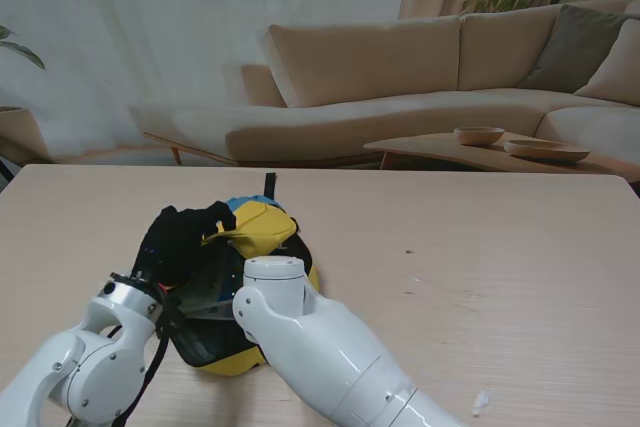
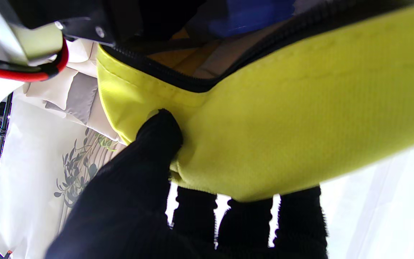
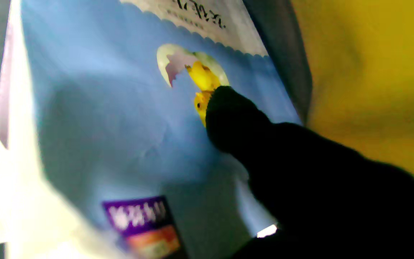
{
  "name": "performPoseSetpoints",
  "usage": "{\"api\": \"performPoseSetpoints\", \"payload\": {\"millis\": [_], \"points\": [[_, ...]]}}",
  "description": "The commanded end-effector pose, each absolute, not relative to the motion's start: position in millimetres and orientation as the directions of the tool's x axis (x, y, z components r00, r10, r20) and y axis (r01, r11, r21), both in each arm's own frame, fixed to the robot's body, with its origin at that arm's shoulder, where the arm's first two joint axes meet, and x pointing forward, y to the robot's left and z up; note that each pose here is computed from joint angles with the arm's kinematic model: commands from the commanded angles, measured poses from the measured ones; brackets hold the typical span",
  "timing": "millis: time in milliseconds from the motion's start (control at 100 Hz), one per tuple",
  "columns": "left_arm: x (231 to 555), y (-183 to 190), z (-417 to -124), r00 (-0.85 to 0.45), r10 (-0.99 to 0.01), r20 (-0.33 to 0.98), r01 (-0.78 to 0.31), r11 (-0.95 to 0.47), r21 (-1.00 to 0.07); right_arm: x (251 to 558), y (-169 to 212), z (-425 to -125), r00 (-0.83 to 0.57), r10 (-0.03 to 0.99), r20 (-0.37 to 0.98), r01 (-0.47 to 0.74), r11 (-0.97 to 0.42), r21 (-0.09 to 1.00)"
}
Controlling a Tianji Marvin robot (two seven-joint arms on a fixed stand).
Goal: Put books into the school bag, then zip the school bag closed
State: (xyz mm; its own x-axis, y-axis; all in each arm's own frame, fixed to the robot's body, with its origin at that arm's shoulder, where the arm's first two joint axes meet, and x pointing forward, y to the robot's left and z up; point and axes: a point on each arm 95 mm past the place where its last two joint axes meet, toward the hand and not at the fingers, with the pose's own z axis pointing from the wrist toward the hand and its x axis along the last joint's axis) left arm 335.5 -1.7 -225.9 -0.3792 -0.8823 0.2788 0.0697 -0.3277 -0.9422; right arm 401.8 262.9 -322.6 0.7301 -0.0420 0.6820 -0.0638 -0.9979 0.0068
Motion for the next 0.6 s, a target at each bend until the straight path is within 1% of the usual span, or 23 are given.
{"api": "performPoseSetpoints", "payload": {"millis": [0, 260, 590], "points": [[333.0, -6.3, -220.7, -0.393, -0.873, 0.288, 0.068, -0.340, -0.938, 400.1, 276.3, -312.7, 0.721, -0.057, 0.691, -0.046, -0.998, -0.034], [333.4, -6.7, -220.9, -0.399, -0.869, 0.292, 0.065, -0.344, -0.937, 401.8, 281.9, -312.6, 0.715, -0.043, 0.698, -0.046, -0.999, -0.014], [332.4, -6.6, -221.7, -0.397, -0.869, 0.294, 0.063, -0.345, -0.936, 397.6, 276.3, -314.0, 0.671, 0.077, 0.737, 0.069, -0.997, 0.040]]}}
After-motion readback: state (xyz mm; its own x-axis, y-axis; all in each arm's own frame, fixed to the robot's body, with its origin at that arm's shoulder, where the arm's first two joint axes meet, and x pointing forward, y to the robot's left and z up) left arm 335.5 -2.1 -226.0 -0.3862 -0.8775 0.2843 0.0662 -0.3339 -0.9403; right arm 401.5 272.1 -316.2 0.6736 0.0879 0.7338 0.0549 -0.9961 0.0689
